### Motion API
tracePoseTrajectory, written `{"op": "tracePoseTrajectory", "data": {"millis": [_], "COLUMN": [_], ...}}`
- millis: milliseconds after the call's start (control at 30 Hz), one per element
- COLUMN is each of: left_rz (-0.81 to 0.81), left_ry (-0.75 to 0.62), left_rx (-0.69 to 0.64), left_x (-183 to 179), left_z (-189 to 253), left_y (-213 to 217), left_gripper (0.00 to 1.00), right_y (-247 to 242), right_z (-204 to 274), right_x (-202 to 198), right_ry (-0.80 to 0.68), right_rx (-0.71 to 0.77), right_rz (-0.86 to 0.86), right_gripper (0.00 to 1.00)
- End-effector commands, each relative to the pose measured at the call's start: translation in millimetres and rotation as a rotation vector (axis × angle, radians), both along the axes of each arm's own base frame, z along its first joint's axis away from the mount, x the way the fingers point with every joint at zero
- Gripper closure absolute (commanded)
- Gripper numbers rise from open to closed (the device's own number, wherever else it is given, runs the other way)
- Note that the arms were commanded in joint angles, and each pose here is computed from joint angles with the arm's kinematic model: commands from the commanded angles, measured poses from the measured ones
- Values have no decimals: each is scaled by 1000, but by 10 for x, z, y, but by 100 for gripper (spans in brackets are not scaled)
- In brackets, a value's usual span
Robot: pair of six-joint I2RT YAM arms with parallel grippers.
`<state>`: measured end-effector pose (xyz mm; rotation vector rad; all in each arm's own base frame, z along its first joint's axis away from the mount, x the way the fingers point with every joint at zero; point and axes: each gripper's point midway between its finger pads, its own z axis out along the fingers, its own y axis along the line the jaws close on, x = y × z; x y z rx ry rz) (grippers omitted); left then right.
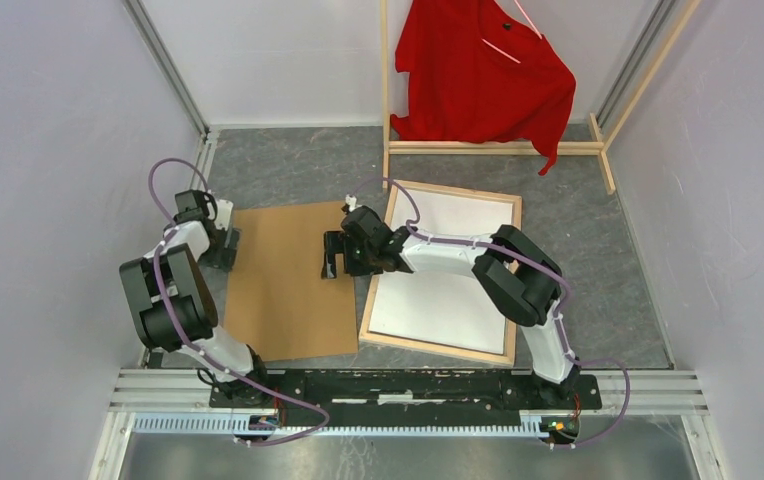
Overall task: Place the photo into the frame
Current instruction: Move the photo frame item to the photo frame.
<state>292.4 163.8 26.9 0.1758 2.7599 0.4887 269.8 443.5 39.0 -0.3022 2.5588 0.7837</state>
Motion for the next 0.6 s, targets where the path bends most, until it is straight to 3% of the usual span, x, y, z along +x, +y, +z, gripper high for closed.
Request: {"op": "tracePoseTrajectory", "data": {"millis": [0,133,367,567], "left_rz": [-45,-58,-102,-127], "left_ry": [60,78,110,168], "left_rx": [-235,-267,-386,-450], "left_x": [-122,-132,-112,-158], "left_z": [-396,-492,-579,-700], "left_y": [-442,-500,-691,-785], "left_gripper": [12,20,48,69], "right_y": [142,262,480,570], "right_z": [-233,-128,280,485], "right_x": [-223,-211,-212,-206], "right_ry": [117,131,143,151], "right_rx": [57,124,315,390], "right_rz": [20,14,7,8], "right_gripper": [3,3,3,3]}}
